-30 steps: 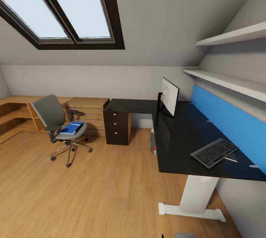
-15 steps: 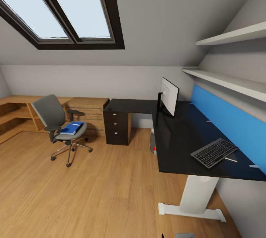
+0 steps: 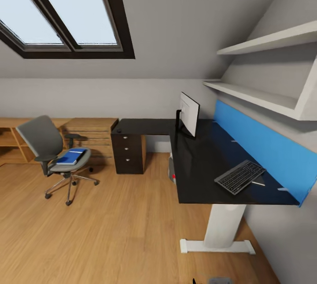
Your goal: In the bedroom, organize the workspace by keeping the computer under the desk, ensuring the monitor is on the desk, placing the keyboard on the desk next to the monitor, placing the mouse on the desk next to the keyboard, moving the folder from the swivel chair onto the desk next to the mouse, stacking the notebook on top of the folder with the pen on top of the notebook, and positioning the swivel chair next to the desk.
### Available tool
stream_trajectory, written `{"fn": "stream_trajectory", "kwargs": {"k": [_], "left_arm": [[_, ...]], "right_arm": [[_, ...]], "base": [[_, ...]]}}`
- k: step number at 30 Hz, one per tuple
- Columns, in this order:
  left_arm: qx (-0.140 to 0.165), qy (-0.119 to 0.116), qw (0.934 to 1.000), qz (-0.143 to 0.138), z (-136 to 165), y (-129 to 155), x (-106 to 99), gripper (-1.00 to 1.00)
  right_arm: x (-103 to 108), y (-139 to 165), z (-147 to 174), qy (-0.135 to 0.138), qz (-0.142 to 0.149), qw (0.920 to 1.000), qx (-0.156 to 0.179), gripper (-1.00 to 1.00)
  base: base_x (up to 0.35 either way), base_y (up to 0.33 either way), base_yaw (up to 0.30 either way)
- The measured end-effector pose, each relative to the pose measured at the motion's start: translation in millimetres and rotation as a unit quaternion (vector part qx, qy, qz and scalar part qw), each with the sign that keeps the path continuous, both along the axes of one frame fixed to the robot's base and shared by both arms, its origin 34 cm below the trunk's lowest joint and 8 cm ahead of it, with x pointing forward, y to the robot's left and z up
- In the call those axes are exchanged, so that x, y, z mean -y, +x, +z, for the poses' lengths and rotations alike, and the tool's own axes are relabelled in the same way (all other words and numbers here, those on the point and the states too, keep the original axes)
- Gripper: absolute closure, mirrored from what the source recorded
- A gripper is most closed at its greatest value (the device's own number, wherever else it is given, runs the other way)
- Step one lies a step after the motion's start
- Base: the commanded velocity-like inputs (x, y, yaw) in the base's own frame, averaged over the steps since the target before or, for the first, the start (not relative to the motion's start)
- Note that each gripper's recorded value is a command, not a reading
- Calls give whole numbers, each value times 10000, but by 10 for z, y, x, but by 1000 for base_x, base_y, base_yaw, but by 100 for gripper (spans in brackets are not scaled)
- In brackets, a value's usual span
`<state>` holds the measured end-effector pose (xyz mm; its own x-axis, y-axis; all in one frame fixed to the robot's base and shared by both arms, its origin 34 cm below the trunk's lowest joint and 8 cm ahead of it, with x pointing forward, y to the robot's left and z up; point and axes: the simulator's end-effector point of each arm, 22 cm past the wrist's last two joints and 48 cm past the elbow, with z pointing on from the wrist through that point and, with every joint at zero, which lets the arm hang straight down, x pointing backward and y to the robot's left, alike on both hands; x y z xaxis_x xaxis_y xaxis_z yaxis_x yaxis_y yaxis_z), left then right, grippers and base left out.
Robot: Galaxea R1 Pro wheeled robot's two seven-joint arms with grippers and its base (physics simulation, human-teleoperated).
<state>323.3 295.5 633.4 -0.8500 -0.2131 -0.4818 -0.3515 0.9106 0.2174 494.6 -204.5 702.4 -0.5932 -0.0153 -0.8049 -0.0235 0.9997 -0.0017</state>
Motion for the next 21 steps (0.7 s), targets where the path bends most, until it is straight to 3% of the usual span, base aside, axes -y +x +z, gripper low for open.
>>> {"fn": "stream_trajectory", "kwargs": {"k": [10, 21], "left_arm": [[0, 2, 10000, -8, 0, 4, 3, -100], [-9, -1, 10000, -3, -4, -4, 1, -100]], "right_arm": [[4, 1, -3, 2, -8, 10000, -3, -100], [4, -4, -9, 4, -21, 10000, -15, -100]], "base": [[-182, -145, -267], [-184, -267, -257]]}}
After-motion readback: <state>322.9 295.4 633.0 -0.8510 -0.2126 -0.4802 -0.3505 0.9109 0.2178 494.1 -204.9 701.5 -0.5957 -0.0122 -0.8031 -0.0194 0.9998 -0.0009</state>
